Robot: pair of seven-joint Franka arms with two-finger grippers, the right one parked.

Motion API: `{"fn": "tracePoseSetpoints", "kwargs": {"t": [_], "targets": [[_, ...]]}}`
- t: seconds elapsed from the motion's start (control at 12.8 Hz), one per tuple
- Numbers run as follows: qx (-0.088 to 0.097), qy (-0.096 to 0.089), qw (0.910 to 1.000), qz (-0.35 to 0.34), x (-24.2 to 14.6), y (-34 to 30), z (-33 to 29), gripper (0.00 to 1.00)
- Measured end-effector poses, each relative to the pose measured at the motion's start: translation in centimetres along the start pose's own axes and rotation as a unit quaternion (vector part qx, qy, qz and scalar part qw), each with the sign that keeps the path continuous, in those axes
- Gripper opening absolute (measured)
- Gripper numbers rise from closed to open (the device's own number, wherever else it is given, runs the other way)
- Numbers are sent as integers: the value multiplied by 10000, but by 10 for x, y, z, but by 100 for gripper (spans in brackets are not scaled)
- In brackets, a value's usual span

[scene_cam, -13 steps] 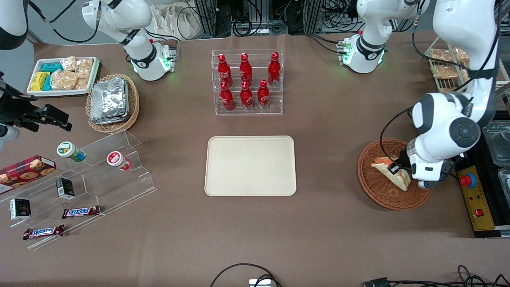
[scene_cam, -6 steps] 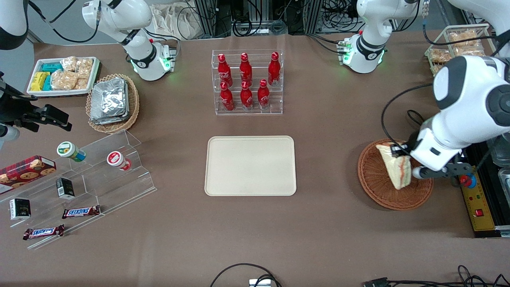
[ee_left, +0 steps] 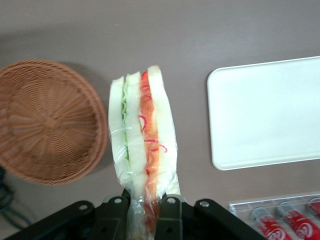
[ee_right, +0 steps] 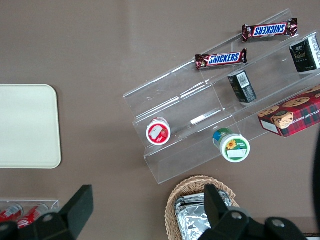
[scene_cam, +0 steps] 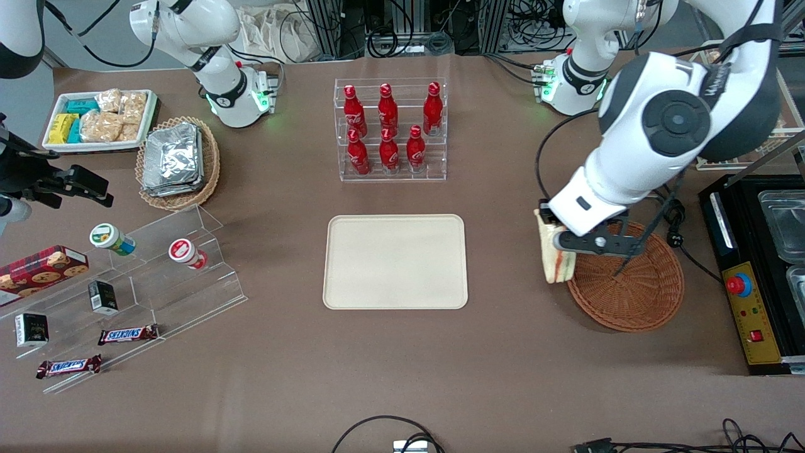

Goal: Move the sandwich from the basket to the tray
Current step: 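Lift the sandwich out of the basket and carry it toward the tray, then lower the sandwich onto the cream tray and open the left gripper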

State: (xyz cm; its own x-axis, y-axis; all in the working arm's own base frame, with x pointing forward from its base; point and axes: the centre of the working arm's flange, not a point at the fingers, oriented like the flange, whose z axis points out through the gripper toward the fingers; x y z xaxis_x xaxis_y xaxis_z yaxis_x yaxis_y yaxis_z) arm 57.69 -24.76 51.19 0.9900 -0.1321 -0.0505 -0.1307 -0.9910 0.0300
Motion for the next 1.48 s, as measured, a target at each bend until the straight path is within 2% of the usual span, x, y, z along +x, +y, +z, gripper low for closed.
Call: {"fn": "tracePoseSetpoints", "kwargs": {"t": [0.31,0.47,0.86,1.17,1.33,1.48], "targets": [[-248,5,9997,3,-2,71,35,16],[-292,-88,9995,60,-3,96,57,16],[13,6,10000,70,6,133,130,16],[-21,37,9998,177,4,167,184,16],[173,106,9996,172,2,177,210,16],[254,100,9995,161,0,185,234,16]]}}
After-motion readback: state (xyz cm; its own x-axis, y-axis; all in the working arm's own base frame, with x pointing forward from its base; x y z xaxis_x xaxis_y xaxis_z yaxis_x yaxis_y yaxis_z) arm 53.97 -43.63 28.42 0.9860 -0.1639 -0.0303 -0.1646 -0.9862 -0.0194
